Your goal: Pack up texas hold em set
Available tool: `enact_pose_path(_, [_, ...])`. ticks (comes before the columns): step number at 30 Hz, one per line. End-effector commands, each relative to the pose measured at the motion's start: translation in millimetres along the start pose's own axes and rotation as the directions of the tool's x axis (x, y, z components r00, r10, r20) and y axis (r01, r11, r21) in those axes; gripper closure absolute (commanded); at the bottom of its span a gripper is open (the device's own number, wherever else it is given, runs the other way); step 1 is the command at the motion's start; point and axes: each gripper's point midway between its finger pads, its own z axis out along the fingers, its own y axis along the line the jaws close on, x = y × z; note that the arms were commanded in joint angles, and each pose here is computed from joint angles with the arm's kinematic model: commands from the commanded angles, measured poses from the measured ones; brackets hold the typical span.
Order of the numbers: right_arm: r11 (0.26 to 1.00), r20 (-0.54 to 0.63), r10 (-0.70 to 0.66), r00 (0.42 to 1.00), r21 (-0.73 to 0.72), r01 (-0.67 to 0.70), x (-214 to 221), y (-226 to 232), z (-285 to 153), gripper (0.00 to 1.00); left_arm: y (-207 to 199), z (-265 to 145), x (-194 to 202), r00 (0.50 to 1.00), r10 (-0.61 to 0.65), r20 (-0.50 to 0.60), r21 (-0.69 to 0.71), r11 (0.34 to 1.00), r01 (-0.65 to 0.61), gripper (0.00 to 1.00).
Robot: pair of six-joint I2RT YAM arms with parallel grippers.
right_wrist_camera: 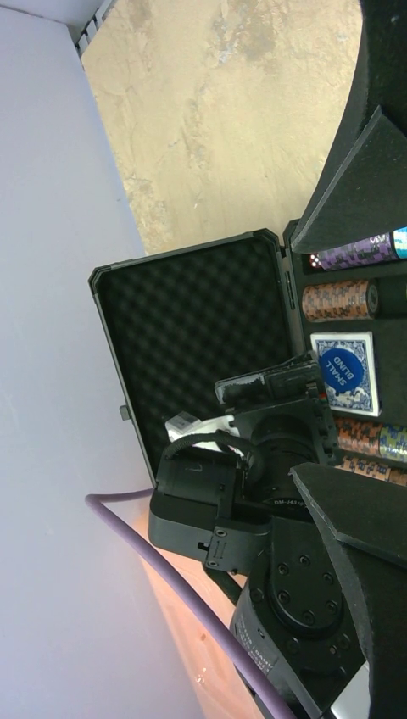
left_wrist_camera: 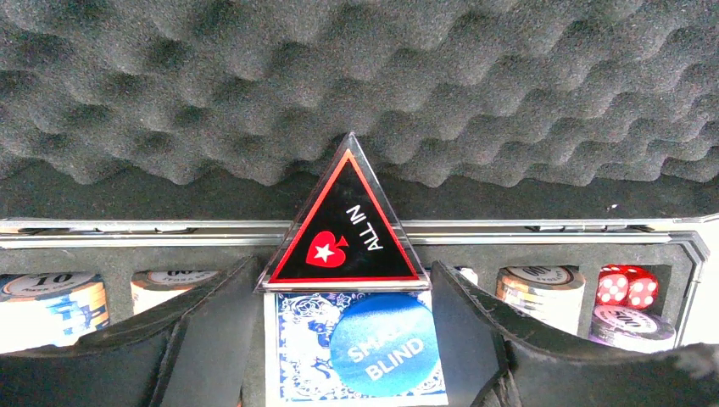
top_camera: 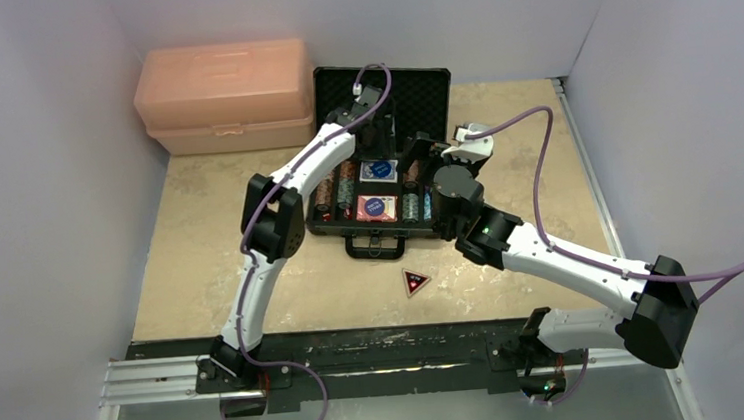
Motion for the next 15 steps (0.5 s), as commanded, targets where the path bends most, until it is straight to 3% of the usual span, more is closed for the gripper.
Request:
enact_pose_path(1, [0.999, 0.027, 0.041, 0.999, -0.022, -0.040, -12, 5, -3, 0.01, -8, -20, -18, 0.998, -0.031, 0.052, 0.059, 0.998, 0.028, 0.45])
enact_pose_path(15, [0.999, 0.020, 0.039, 0.999, -0.030, -0.039, -10, 6, -3, 0.01, -9, -44, -18, 0.998, -0.036, 0.059, 0.064, 0.997, 0.032, 0.46])
